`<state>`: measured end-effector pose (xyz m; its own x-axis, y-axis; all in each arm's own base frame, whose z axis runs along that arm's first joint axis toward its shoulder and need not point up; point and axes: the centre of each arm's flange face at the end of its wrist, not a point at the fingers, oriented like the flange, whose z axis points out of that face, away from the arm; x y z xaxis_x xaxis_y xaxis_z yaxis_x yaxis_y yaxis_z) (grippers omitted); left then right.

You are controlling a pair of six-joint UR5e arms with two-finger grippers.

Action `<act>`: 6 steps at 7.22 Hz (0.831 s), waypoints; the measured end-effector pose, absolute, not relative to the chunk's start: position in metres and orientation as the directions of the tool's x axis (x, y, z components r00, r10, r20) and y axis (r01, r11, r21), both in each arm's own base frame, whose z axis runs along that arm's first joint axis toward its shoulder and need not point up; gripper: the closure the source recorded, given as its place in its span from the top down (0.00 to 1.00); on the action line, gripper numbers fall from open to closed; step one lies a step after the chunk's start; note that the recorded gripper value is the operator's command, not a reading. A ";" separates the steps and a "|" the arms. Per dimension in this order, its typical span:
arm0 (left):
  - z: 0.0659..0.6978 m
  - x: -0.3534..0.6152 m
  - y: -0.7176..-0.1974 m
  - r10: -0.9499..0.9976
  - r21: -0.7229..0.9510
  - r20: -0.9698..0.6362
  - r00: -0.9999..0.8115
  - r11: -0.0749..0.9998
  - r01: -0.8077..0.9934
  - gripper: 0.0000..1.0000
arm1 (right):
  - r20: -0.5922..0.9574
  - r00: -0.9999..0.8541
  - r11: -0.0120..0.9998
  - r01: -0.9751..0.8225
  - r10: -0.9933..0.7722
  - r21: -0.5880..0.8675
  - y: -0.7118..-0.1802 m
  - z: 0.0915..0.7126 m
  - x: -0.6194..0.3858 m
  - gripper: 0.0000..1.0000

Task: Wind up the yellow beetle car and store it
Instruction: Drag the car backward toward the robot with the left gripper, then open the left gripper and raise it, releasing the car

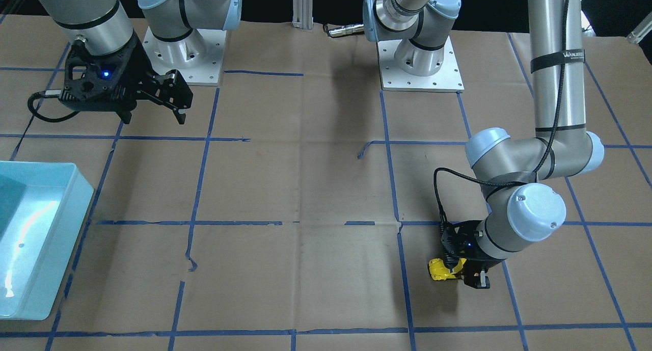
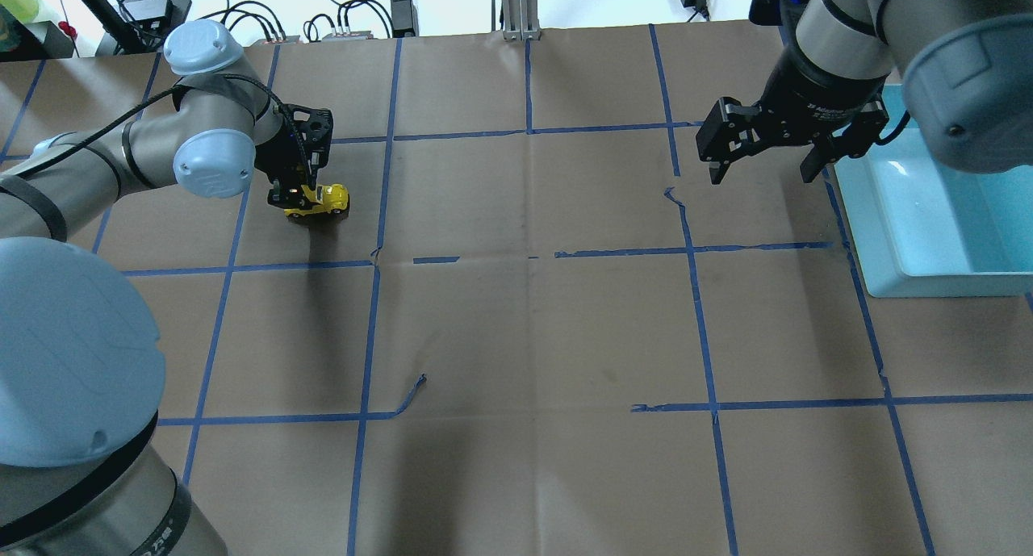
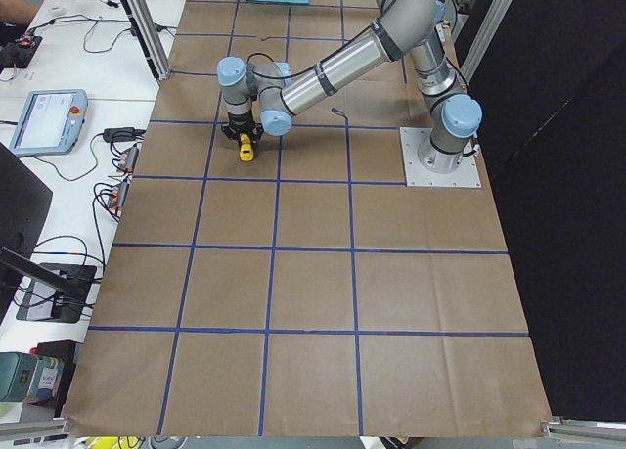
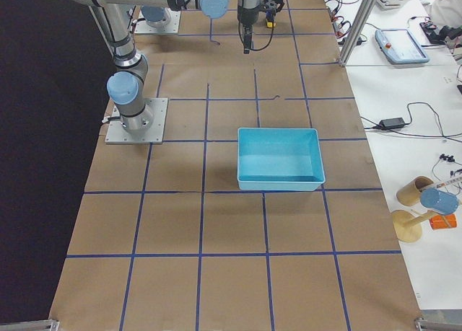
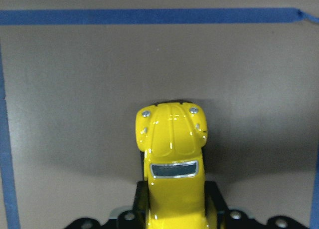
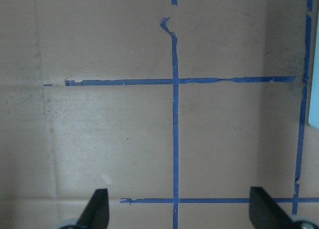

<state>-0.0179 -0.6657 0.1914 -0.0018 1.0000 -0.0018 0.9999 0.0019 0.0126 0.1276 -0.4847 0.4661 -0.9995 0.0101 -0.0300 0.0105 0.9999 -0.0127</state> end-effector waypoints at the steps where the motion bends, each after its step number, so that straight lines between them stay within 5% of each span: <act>1: 0.192 -0.018 -0.666 1.000 0.011 -0.002 -0.006 0.006 1.000 0.98 | -0.031 -0.999 1.000 0.011 0.010 -0.013 -0.485 0.466 0.128 1.00; 4: 0.253 -0.032 -0.657 0.994 -0.034 -0.028 -0.109 0.108 0.994 0.98 | -0.032 -0.999 1.000 0.010 0.009 -0.012 -0.485 0.466 0.128 1.00; 6: 0.359 -0.053 -0.624 0.929 -0.072 0.023 -0.369 0.369 0.927 0.98 | -0.031 -0.999 1.000 0.008 0.008 -0.009 -0.485 0.464 0.128 1.00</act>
